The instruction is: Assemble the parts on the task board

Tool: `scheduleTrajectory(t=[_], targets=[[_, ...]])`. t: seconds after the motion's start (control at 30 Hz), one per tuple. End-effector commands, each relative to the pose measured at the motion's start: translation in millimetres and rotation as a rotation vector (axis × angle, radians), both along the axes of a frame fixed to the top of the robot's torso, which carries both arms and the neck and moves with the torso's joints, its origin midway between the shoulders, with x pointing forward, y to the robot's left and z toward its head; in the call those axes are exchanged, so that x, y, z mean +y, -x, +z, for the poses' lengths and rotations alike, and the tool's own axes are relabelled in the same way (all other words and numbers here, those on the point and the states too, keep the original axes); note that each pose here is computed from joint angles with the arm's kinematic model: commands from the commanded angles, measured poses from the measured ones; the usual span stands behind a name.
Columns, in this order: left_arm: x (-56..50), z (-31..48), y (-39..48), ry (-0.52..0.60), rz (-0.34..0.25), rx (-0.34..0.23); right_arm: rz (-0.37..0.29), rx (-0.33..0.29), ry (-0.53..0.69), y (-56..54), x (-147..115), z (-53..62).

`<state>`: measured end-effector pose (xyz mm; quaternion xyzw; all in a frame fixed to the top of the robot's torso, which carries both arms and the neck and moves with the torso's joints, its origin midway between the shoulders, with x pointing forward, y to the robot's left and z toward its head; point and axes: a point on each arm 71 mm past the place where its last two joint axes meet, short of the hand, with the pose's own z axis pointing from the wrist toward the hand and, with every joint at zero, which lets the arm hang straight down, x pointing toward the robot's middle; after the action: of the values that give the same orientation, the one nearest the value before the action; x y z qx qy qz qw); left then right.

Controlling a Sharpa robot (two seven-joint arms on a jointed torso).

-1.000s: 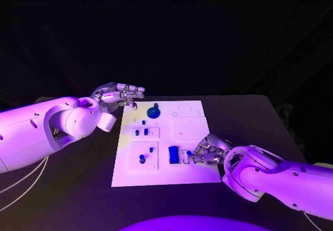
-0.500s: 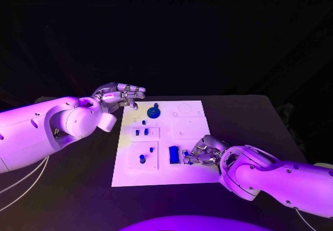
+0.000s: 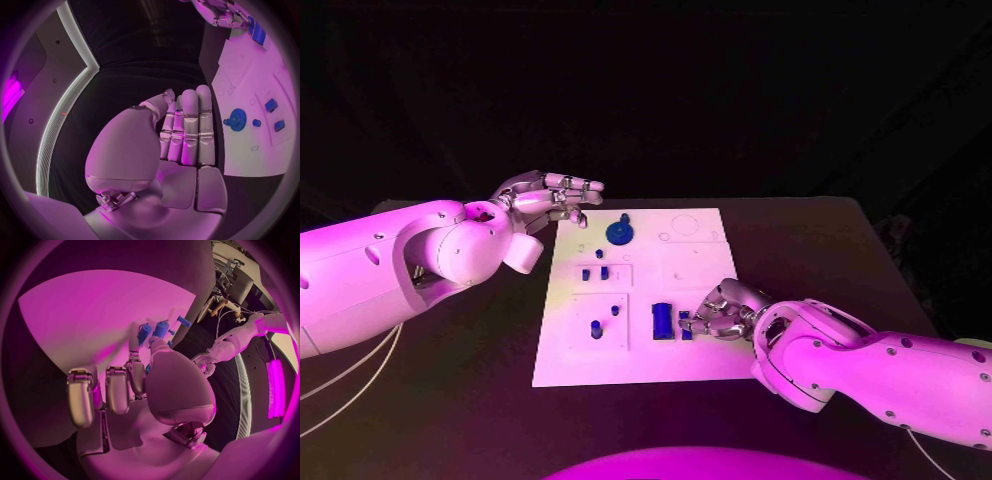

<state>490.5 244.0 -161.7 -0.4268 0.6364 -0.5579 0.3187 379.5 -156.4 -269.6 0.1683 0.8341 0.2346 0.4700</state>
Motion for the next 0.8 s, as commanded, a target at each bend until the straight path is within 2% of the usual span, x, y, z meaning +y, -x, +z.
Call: scheduleTrajectory(t=[0.03, 0.47, 0.8], targets=[[-3.1, 0.8, 0.9, 0.011, -0.022, 0.002, 0.013, -0.004, -0.003, 0.1, 1, -0.2], [-2.9, 0.6, 1.1, 0.01, -0.024, 0.005, 0.026, -0.036, -0.004, 1.6, -2, 3.3], [-1.4, 0.6, 1.1, 0.009, -0.021, 0.005, 0.107, -0.066, 0.022, 7.8, -10, 7.0]])
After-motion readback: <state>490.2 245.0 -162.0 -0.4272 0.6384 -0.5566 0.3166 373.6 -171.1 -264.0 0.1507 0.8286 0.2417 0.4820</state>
